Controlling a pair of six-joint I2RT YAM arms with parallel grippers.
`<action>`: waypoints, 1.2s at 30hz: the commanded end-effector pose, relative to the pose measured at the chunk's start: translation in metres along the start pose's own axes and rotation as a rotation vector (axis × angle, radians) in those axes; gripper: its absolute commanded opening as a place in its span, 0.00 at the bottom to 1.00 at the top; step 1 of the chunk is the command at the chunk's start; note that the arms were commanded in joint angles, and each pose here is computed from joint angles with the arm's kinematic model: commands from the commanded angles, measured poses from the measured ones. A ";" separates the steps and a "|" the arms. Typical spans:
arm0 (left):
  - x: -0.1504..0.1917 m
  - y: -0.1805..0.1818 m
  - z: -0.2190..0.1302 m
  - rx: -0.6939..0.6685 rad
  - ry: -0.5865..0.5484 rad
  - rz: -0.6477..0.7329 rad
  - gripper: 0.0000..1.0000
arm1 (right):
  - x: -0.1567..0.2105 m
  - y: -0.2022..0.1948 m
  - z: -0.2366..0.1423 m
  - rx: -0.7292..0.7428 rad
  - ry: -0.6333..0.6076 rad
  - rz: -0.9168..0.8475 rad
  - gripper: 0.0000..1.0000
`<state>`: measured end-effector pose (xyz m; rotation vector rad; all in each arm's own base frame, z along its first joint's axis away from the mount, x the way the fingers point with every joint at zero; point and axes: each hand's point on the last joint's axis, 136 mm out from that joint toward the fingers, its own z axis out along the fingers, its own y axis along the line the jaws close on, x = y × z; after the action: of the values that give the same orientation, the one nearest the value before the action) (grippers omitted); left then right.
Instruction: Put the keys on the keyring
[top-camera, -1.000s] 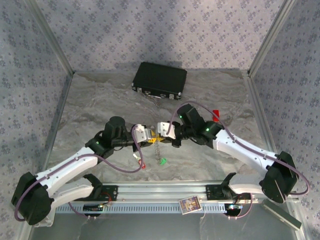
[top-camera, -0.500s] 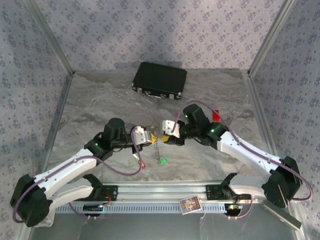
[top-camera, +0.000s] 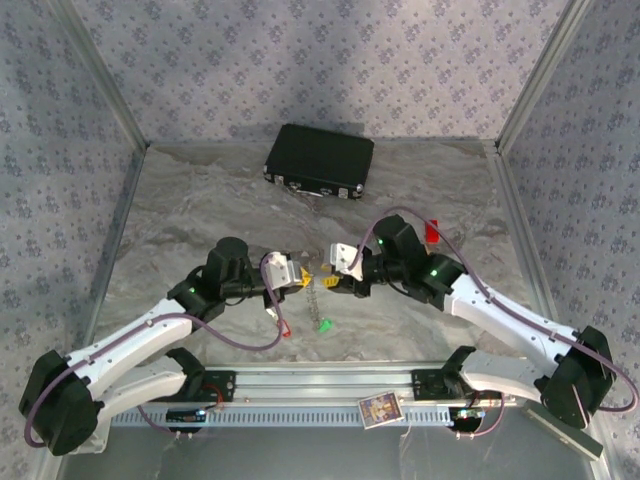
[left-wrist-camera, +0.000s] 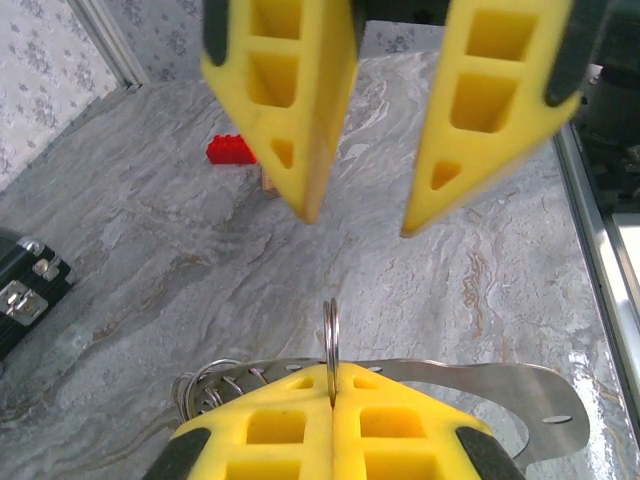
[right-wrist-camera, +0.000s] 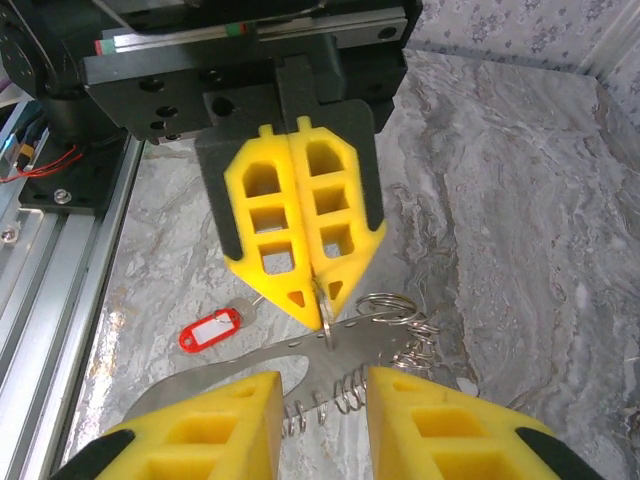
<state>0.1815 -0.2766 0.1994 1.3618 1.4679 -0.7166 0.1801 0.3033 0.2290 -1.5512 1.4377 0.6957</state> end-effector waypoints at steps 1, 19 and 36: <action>-0.022 0.017 -0.003 -0.065 -0.019 -0.094 0.00 | -0.012 0.010 0.000 -0.018 -0.035 0.017 0.27; -0.021 0.067 -0.027 -0.407 0.254 -1.040 0.00 | 0.000 -0.026 0.063 0.255 -0.122 0.135 0.26; -0.018 0.032 -0.029 -0.452 0.512 -1.803 0.00 | -0.010 -0.032 0.063 0.323 -0.234 0.104 0.25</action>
<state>0.2210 -0.2520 0.2365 -0.3021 2.7753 -0.9002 0.2216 0.3624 0.2083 -1.1502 1.4170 0.6377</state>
